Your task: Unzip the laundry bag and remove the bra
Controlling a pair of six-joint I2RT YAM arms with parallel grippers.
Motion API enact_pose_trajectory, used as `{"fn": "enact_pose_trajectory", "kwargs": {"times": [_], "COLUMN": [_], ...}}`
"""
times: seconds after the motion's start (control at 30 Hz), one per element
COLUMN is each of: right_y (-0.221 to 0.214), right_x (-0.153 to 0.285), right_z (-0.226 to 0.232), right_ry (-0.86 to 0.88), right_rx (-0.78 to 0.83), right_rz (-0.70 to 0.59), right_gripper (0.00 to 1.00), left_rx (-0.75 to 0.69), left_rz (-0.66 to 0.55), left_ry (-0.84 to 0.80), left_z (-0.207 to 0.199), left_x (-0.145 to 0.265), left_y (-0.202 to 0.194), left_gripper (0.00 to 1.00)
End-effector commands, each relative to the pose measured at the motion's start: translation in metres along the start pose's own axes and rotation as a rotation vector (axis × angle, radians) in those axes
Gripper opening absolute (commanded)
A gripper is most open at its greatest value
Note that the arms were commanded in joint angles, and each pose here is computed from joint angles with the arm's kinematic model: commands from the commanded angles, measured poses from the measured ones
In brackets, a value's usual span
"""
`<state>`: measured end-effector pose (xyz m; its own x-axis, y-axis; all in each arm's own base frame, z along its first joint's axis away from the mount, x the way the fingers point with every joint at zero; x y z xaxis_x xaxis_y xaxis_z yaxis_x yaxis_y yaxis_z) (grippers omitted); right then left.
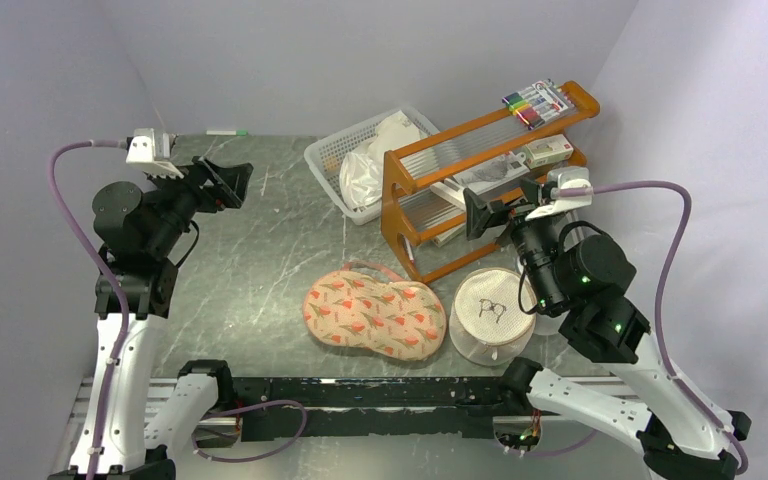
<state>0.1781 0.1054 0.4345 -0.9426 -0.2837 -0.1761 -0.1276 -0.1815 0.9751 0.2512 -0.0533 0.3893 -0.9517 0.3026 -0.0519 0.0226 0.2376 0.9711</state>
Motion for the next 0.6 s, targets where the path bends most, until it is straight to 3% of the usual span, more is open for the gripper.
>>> {"fn": "enact_pose_trajectory", "kwargs": {"times": [0.0, 0.57], "right_y": [-0.007, -0.03], "right_x": [0.003, 0.024], "right_z": [-0.011, -0.03], "right_ry": [-0.082, -0.127], "right_rx": [-0.071, -0.164], "right_rz": [0.06, 0.166], "right_gripper": [1.0, 1.0], "left_rx": [0.018, 0.03], "left_rz": [0.014, 0.261], "left_ry": [0.047, 0.114], "left_z": [0.0, 0.008], "left_x": [0.007, 0.02], "left_y": [0.011, -0.018], "left_gripper": [0.99, 1.0]}}
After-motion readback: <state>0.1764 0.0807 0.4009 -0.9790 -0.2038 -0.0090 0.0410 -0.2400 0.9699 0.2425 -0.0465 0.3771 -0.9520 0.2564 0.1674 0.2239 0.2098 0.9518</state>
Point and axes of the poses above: each gripper's point midway between its finger pads, its own x axis back along the fingers, its own z axis along the line the jaws close on, y = z × x, the point moved 5 cm from there along x, back along the fingers, and after that the axes turned 7 degrees about -x, right-handed, at the moved point
